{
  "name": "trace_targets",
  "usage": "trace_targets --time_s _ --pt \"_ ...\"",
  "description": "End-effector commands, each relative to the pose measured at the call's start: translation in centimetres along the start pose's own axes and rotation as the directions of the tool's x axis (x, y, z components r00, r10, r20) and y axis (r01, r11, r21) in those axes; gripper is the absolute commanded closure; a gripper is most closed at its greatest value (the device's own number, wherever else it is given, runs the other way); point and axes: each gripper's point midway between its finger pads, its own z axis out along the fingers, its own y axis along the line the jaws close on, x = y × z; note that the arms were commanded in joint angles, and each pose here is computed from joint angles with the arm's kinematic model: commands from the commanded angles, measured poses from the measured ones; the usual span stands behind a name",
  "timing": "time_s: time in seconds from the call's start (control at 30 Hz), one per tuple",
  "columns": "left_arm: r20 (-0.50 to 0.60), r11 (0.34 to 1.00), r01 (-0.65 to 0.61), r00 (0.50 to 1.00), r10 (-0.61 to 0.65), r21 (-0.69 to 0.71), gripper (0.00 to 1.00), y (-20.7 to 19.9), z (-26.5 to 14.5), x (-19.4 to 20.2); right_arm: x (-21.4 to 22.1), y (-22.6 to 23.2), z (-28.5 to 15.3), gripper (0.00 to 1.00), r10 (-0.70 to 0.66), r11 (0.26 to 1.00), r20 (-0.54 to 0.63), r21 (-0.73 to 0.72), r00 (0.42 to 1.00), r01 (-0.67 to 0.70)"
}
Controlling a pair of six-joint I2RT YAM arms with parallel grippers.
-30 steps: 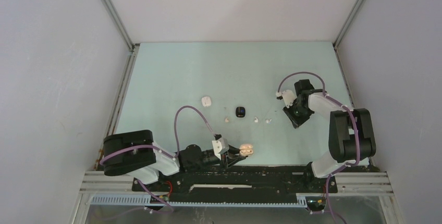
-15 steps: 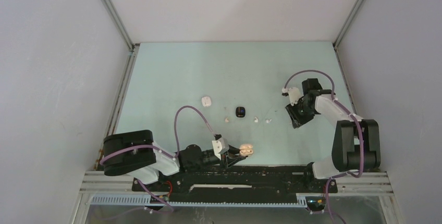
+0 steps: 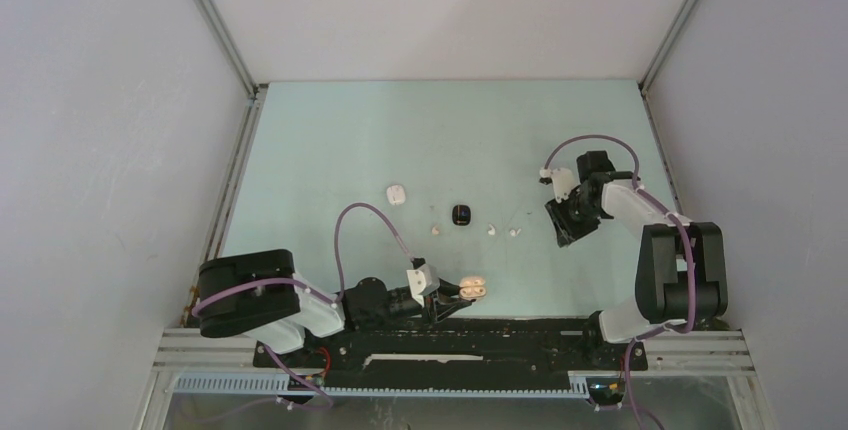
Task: Insert the wireless bluetooth earbuds into the charging case
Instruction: Pick up the earbud from the center of the board.
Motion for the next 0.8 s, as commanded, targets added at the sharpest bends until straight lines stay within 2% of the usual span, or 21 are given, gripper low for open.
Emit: trace_targets --time_s 0.0,0.47,0.77 --pt "0.062 1.000 0.007 0.998 -0.008 0.011 1.00 -0.4 0.6 -1.7 -1.5 -0.9 -0.1 0.62 0.000 0.999 0.046 0.036 0.999 -0.002" --pt "0.053 1.000 0.007 0.999 -0.007 0.011 1.00 -0.4 0.6 -1.4 -2.0 -2.6 1.6 0.63 -0.016 0.997 0.020 0.074 1.000 0.015" --pt "0.046 1.000 0.003 0.999 -0.003 0.012 1.00 -0.4 0.9 -1.2 -1.8 -2.3 2.2 0.68 -0.029 0.998 0.009 0.047 1.000 0.029"
